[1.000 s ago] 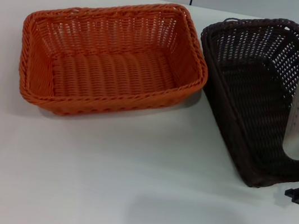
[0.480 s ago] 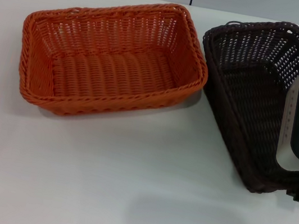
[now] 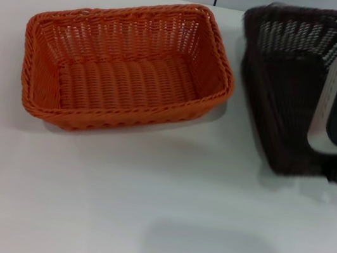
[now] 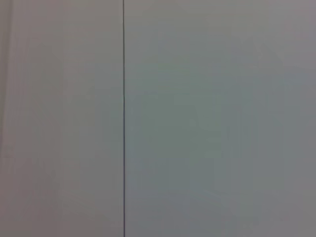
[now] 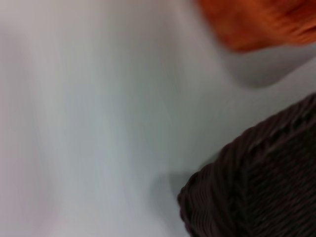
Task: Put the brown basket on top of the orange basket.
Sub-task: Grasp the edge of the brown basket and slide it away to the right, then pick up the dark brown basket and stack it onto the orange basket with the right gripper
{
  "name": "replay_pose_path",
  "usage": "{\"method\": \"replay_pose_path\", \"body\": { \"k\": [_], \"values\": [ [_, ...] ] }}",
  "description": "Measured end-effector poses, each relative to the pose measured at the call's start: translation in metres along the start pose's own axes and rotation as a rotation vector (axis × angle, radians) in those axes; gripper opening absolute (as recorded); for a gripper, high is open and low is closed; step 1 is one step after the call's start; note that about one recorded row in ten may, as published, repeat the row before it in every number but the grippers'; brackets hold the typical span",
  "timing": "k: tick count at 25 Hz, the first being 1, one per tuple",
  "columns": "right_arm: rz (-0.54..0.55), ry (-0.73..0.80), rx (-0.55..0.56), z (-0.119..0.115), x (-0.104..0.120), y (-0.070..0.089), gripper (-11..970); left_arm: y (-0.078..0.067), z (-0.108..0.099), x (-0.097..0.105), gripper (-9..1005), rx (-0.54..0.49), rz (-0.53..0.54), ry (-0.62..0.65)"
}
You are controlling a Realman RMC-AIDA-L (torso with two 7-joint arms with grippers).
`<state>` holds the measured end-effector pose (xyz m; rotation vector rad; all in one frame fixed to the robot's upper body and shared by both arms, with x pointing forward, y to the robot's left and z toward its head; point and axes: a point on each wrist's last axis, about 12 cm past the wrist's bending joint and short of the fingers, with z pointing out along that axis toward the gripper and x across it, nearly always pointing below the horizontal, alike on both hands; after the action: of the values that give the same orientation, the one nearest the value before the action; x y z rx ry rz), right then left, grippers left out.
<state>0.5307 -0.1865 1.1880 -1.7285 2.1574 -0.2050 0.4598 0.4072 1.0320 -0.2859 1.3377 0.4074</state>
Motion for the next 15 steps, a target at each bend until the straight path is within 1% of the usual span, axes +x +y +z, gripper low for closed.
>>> {"method": "replay_pose_path", "body": {
  "k": [1,3,5,8,11,15],
  "values": [
    [0.0,0.0,0.0,0.0,0.0,0.0,207,0.0,0.0,0.0,819,0.0,0.0,0.0],
    [0.022,-0.046,0.062,-0.005,-0.005,-0.004,191,0.001,0.0,0.0,819,-0.001,0.001,0.001],
    [0.031,-0.077,0.094,-0.012,-0.009,-0.005,176,0.002,-0.001,0.0,819,-0.005,0.003,0.002],
    [0.048,-0.12,0.13,-0.022,-0.018,-0.005,176,0.003,-0.001,0.0,818,-0.006,0.002,0.002],
    [0.063,-0.167,0.172,-0.035,-0.026,-0.007,176,0.003,-0.001,0.0,818,-0.006,0.002,0.002],
    [0.043,-0.228,0.236,-0.055,-0.033,-0.007,176,0.002,-0.001,0.0,818,-0.007,0.0,0.002]
  ]
}}
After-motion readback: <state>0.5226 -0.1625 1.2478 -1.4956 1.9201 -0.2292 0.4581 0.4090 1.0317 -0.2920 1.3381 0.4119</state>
